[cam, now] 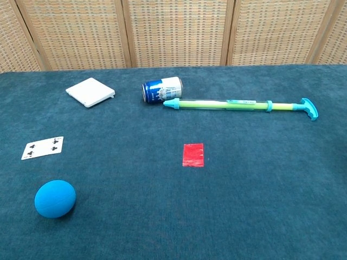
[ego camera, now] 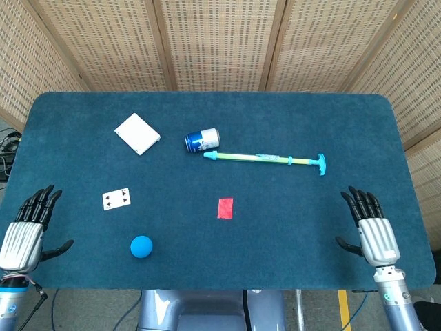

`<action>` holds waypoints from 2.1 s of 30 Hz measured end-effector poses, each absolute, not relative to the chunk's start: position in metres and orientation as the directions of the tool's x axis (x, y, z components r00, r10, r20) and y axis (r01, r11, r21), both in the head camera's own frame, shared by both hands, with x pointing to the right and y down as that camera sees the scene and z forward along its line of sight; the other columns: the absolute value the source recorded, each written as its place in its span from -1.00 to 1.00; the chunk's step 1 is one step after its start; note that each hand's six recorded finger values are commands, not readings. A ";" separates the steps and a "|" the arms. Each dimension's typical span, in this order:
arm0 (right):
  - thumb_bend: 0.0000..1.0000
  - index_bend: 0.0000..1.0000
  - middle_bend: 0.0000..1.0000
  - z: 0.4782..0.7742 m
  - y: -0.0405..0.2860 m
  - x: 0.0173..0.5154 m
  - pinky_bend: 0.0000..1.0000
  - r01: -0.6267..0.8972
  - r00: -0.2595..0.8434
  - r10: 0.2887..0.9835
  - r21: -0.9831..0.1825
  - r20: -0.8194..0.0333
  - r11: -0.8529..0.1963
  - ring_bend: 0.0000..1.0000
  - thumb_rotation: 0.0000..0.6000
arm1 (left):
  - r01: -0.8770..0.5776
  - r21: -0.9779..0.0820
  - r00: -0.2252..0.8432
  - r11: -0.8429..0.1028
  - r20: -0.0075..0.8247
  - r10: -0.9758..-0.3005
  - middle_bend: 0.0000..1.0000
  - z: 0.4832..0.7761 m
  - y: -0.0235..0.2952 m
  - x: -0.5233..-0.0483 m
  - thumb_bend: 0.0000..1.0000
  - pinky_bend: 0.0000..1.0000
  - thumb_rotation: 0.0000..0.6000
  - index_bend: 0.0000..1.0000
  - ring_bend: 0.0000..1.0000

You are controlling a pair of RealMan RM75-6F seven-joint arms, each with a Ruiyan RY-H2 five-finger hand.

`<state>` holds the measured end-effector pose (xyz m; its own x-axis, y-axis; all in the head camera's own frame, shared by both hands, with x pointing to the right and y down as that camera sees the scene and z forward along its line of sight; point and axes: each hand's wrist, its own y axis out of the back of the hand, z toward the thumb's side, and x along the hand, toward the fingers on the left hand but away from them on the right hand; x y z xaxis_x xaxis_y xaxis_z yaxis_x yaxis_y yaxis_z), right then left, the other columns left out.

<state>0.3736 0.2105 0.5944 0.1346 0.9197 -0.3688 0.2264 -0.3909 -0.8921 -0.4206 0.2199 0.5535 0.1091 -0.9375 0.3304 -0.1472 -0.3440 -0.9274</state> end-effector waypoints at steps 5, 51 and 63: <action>-0.41 -0.98 -1.00 0.601 0.193 0.356 -1.00 0.236 0.181 0.909 -0.880 -0.376 -0.412 -1.00 1.00 | -0.147 -0.925 0.098 -0.349 0.338 -0.936 -1.00 0.556 0.218 -0.423 -0.79 -0.83 1.00 -1.00 -1.00; -0.41 -0.97 -1.00 0.705 0.153 0.087 -1.00 0.261 0.309 0.800 -0.763 -0.514 -0.592 -1.00 1.00 | -0.196 -0.908 0.027 -0.371 0.373 -0.928 -1.00 0.566 0.203 -0.447 -0.79 -0.83 1.00 -1.00 -1.00; -0.41 -0.97 -1.00 0.726 0.164 0.090 -1.00 0.214 0.266 0.787 -0.762 -0.556 -0.611 -1.00 1.00 | -0.198 -0.908 0.028 -0.370 0.372 -0.928 -1.00 0.565 0.203 -0.447 -0.80 -0.83 1.00 -1.00 -1.00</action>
<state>0.0904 0.1637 0.7256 0.2663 0.7870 -0.5565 0.2136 -0.6111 -0.7622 -0.4471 0.2032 0.5651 0.0280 -0.9279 0.3718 -0.1980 -0.3697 -0.9078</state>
